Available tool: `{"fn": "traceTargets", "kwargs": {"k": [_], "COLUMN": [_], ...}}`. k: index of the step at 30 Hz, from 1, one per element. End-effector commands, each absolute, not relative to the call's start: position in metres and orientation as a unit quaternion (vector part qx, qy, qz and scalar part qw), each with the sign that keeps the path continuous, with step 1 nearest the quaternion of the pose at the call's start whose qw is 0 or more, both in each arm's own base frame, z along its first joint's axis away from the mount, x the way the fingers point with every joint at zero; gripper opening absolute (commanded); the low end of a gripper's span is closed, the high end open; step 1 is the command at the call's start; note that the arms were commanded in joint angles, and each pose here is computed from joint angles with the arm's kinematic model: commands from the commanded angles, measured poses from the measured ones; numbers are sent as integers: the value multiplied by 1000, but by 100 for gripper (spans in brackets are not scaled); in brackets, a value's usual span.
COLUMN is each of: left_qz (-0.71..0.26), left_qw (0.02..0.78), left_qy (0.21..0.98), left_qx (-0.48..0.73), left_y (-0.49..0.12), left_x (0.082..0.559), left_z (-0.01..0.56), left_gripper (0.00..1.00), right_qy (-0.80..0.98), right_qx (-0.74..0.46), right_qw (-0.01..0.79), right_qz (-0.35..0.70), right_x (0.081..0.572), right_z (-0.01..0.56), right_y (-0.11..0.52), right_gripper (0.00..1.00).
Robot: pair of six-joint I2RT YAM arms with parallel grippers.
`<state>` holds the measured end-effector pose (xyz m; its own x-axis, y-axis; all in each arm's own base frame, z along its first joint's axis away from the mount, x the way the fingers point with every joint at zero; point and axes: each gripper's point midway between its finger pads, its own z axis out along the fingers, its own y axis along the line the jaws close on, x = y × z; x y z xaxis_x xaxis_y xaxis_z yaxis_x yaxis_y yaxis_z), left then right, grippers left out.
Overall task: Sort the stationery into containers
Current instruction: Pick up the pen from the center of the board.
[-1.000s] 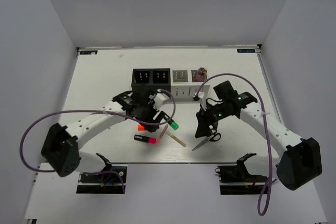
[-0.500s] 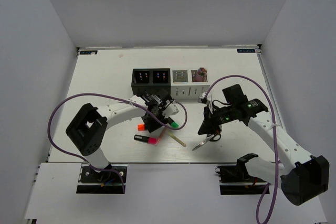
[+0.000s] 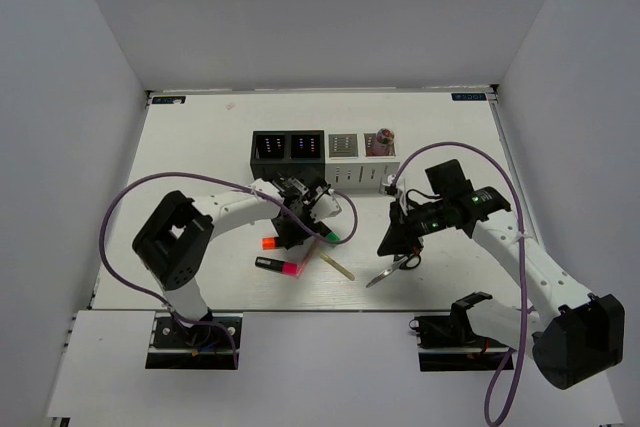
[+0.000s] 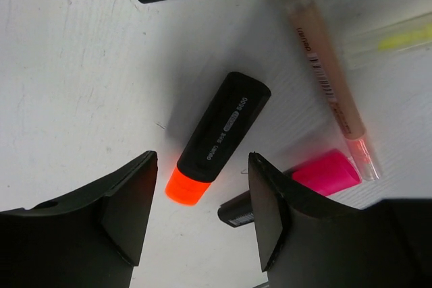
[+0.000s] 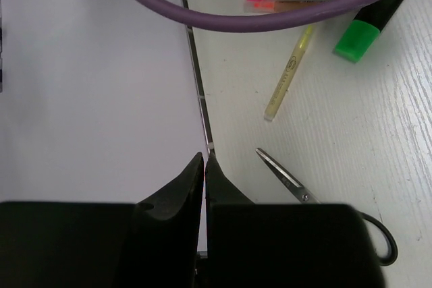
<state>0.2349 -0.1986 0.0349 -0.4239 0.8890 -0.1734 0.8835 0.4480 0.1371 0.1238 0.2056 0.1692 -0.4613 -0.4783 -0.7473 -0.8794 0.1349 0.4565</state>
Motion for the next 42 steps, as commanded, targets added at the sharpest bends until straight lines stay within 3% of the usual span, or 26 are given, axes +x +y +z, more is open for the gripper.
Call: {"fn": "traceTargets", "kwargs": {"k": [1, 11, 18, 20, 28, 30, 31, 33, 35, 37, 38, 40, 42], "left_qz": [-21, -52, -76, -79, -68, -60, -62, -55, -51, -60, -72, -92, -107], "left_qw": [121, 97, 63, 56, 68, 90, 102, 147, 189, 236, 257, 310, 360], "left_qy": [845, 851, 859, 861, 869, 871, 871, 869, 868, 869, 866, 860, 851], "left_qx": [521, 513, 503, 499, 485, 480, 476, 469, 456, 430, 423, 394, 367], "left_y": [-208, -210, -209, -207, -203, -205, -207, -212, -215, -222, -224, -230, -228], "left_x": [244, 245, 232, 229, 235, 243, 247, 263, 275, 290, 292, 304, 315], "left_z": [40, 27, 9, 4, -3, 4, 8, 29, 53, 80, 95, 124, 156], "left_gripper": [67, 68, 63, 59, 26, 17, 12, 2, 0, 0, 0, 0, 0], "right_qy": [715, 711, 706, 704, 699, 700, 700, 702, 704, 704, 705, 705, 708], "right_qx": [-468, -465, -465, -465, -466, -464, -464, -463, -462, -463, -461, -464, -464], "right_qw": [213, 213, 219, 219, 222, 222, 221, 222, 223, 223, 224, 224, 225], "right_qz": [474, 483, 487, 490, 495, 495, 496, 493, 492, 491, 490, 487, 482], "right_x": [119, 118, 117, 116, 115, 115, 115, 115, 116, 116, 117, 117, 119], "right_z": [171, 174, 178, 179, 182, 182, 182, 181, 180, 180, 179, 179, 177], "right_y": [205, 205, 204, 204, 203, 203, 203, 202, 202, 202, 201, 201, 201], "right_gripper": [6, 6, 6, 6, 7, 15, 41, 58, 60, 54, 29, 3, 0]}}
